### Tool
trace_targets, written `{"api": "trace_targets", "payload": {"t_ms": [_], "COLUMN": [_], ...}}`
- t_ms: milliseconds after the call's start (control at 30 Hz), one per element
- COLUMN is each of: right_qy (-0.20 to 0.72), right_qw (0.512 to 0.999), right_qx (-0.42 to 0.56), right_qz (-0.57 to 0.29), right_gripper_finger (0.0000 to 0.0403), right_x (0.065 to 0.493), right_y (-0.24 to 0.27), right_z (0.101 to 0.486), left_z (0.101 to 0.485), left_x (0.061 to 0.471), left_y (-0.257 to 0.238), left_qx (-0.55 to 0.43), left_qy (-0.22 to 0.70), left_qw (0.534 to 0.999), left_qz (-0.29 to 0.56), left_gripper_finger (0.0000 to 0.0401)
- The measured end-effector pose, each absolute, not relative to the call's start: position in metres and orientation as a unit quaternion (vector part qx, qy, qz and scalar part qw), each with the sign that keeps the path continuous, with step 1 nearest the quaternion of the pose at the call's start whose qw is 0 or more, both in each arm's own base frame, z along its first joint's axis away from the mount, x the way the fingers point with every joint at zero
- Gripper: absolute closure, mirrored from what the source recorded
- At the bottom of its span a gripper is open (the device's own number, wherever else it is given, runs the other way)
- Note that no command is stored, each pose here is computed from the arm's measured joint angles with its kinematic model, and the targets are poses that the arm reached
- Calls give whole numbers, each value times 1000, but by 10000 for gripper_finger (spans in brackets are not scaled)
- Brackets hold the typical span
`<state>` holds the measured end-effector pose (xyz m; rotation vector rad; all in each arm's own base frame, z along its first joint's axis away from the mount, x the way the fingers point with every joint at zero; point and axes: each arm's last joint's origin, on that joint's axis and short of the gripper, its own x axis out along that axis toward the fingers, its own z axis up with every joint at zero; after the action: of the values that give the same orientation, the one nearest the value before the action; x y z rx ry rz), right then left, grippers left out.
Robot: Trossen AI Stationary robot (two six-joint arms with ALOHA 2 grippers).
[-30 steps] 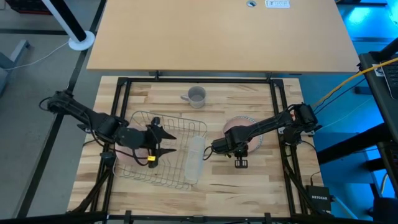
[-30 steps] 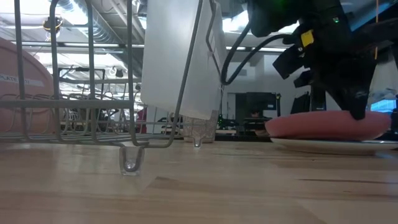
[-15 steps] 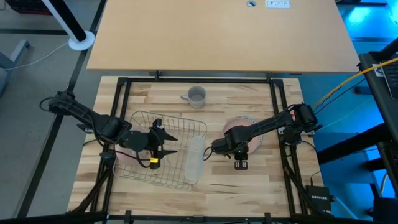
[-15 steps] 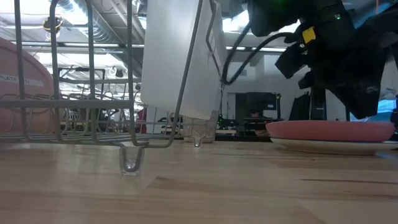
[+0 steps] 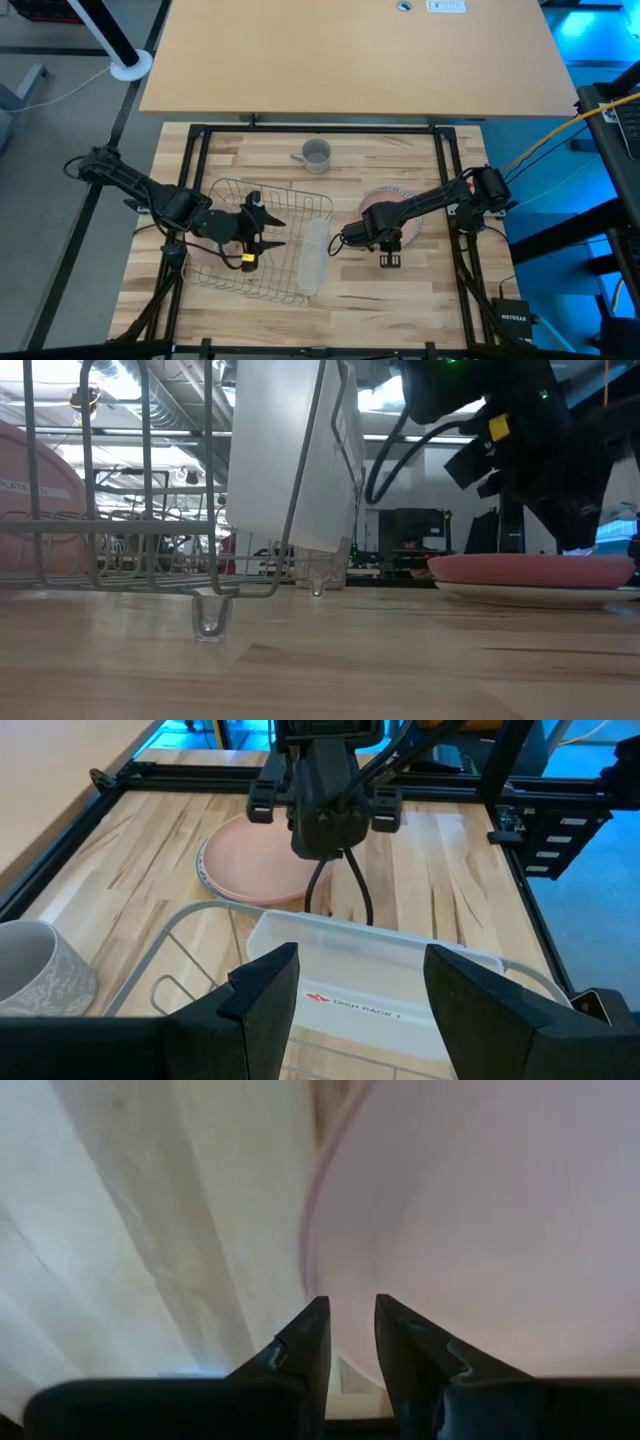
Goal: Sort dishes
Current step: Put the pink plate in the dish rack
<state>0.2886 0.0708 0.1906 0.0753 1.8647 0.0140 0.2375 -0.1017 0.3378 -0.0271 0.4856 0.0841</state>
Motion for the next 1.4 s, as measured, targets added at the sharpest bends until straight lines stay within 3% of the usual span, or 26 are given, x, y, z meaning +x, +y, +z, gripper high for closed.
{"api": "trace_targets", "payload": {"t_ms": [467, 933, 1400], "right_qy": [793, 737, 749], "right_qw": [609, 676, 661], "right_qx": [25, 5, -27], "right_qz": [-1, -15, -42], "right_gripper_finger": [316, 316, 316], "right_x": [287, 303, 287], "right_y": [70, 71, 65], "right_z": [178, 175, 149], "left_z": [338, 338, 338], "left_x": [237, 237, 237], "left_y": [-102, -102, -102], "left_qx": [-14, -14, -17], "left_qy": [240, 241, 240], "left_qw": [970, 970, 970], "left_qz": [42, 42, 43], "left_gripper_finger": [193, 193, 193]}}
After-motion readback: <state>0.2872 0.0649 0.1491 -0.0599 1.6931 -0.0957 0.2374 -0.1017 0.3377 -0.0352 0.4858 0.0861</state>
